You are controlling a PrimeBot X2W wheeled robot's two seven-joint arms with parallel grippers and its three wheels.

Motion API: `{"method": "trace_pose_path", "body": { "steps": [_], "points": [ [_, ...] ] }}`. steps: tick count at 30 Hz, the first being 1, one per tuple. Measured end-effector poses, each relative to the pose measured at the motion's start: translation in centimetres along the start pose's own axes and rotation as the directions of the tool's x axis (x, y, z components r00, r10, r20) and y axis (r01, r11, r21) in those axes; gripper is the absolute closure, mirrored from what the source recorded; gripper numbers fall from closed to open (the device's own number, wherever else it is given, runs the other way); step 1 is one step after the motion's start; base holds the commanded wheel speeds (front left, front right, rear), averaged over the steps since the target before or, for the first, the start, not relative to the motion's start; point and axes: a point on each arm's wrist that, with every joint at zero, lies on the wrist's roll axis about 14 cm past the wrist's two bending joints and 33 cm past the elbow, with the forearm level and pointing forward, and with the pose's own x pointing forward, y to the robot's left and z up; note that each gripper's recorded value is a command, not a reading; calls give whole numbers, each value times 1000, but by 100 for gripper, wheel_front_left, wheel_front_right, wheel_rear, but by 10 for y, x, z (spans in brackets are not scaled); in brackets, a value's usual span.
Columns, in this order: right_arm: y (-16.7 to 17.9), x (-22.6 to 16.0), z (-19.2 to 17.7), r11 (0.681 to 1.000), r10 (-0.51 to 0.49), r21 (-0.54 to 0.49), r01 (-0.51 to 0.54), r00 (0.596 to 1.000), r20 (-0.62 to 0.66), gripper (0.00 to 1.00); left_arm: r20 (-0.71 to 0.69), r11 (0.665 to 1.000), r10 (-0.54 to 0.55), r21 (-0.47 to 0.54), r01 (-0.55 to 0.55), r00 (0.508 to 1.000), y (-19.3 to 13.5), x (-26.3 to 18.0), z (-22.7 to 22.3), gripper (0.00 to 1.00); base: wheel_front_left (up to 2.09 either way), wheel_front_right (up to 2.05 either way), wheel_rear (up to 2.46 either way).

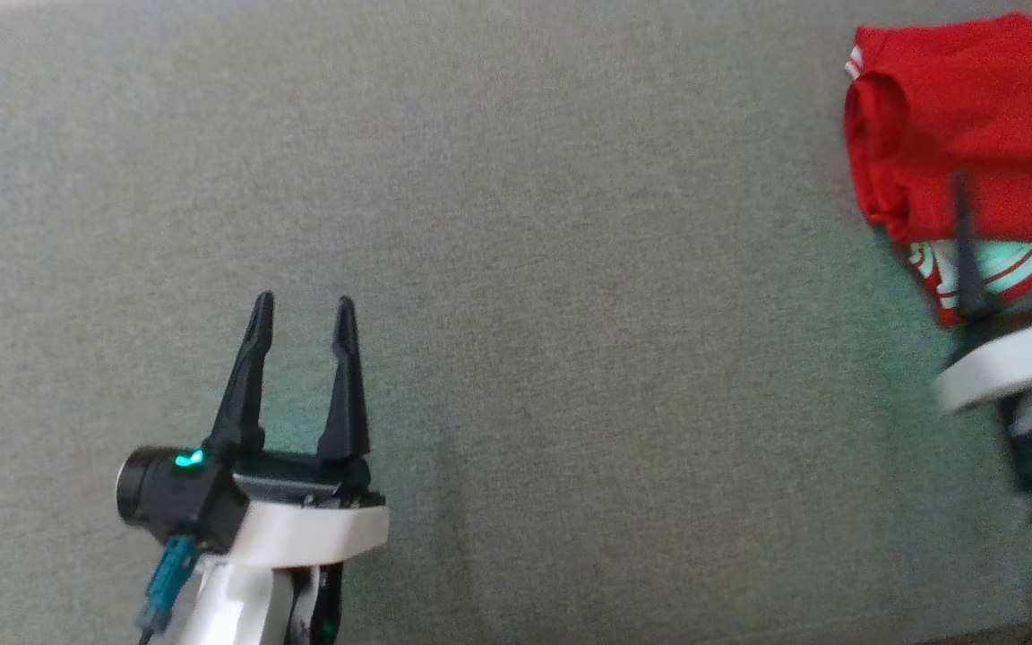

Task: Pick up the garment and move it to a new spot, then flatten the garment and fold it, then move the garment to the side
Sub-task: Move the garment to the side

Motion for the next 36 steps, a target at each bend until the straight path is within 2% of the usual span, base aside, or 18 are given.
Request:
{"method": "trace_pose_path", "body": {
  "steps": [5, 10, 13, 15, 17, 25, 36],
  "points": [
    [66, -22, -11, 985, 125, 110, -131, 990, 61, 0, 6, 998, 39, -49, -38, 999, 5, -19, 8, 0, 0, 0, 0],
    [106, -47, -25, 962, 187, 187, -197, 980, 74, 0, 23, 995, 86, -46, -85, 996, 12, -43, 19, 0, 0, 0, 0],
    [121, -59, -13, 954, 211, 192, -230, 971, 114, 0, 42, 994, 104, -39, -103, 994, 15, -58, 27, 0, 0, 0, 0],
    [122, -70, 10, 956, 195, 182, -229, 962, 189, 0, 57, 992, 121, -32, -120, 991, 17, -74, 33, 0, 0, 0, 0],
    [122, -81, 15, 961, 187, 165, -224, 960, 210, 0, 72, 992, 124, -17, -123, 990, 16, -84, 37, 0, 0, 0, 0],
    [116, -121, 7, 968, 151, 168, -187, 966, 210, 0, 117, 985, 165, 23, -168, 979, 23, -118, 49, 0, 0, 0, 0],
    [117, -135, 14, 969, 147, 157, -189, 959, 244, 0, 115, 984, 162, 60, -169, 980, 23, -134, 47, 0, 0, 0, 0]
  ]
}}
